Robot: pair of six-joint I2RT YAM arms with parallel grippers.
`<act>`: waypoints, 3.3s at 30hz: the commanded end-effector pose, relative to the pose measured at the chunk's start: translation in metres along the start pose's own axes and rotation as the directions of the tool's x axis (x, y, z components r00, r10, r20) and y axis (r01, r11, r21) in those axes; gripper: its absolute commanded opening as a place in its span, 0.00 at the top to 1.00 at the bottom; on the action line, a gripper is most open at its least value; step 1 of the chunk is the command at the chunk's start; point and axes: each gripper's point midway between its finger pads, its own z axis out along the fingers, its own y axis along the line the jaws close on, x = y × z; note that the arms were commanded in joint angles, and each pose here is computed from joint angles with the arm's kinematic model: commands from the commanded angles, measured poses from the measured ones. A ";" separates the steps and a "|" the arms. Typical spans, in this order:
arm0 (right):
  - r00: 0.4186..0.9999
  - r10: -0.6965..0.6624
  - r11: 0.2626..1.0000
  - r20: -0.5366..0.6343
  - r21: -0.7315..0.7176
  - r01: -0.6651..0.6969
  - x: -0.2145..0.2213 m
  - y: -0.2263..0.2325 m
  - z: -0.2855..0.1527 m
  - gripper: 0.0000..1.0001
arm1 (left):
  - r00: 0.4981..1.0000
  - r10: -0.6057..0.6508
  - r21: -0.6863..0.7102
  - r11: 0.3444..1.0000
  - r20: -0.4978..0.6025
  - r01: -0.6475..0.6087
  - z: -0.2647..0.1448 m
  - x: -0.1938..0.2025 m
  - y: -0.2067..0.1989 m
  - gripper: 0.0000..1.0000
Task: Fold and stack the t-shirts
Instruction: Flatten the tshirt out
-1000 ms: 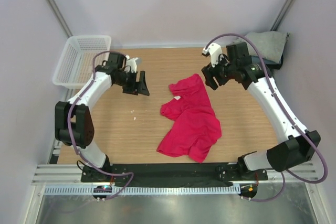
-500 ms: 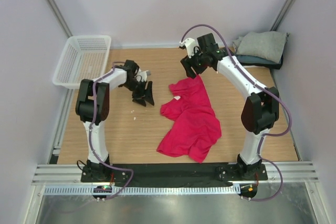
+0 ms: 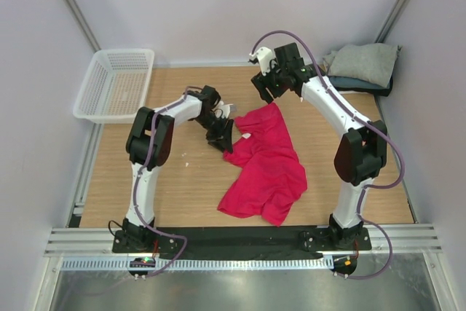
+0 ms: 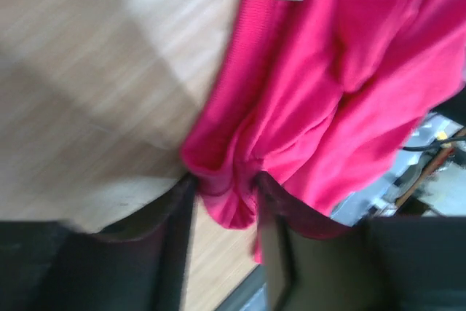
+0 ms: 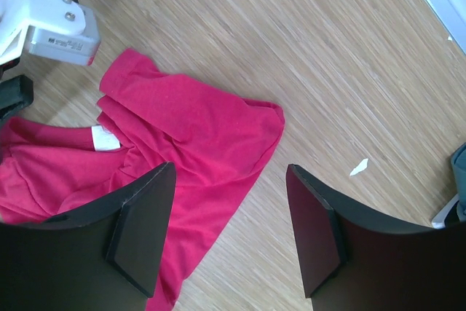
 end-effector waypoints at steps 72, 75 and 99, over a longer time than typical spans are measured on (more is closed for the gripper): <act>0.859 -0.218 0.873 -0.463 -0.485 -0.039 0.207 0.067 -0.119 0.34 | 0.819 0.510 -0.296 0.851 0.264 -0.434 -0.127 -0.044 -0.092 0.22; 0.862 -0.192 0.868 -0.469 -0.491 -0.074 0.204 0.070 -0.113 0.34 | 0.820 0.504 -0.284 0.856 0.272 -0.432 -0.127 -0.049 -0.094 0.22; 0.972 -0.216 0.975 -0.087 -0.073 0.210 0.019 -0.020 -0.137 0.99 | 0.830 0.431 -0.297 0.893 0.355 -0.337 -0.155 -0.066 -0.071 0.24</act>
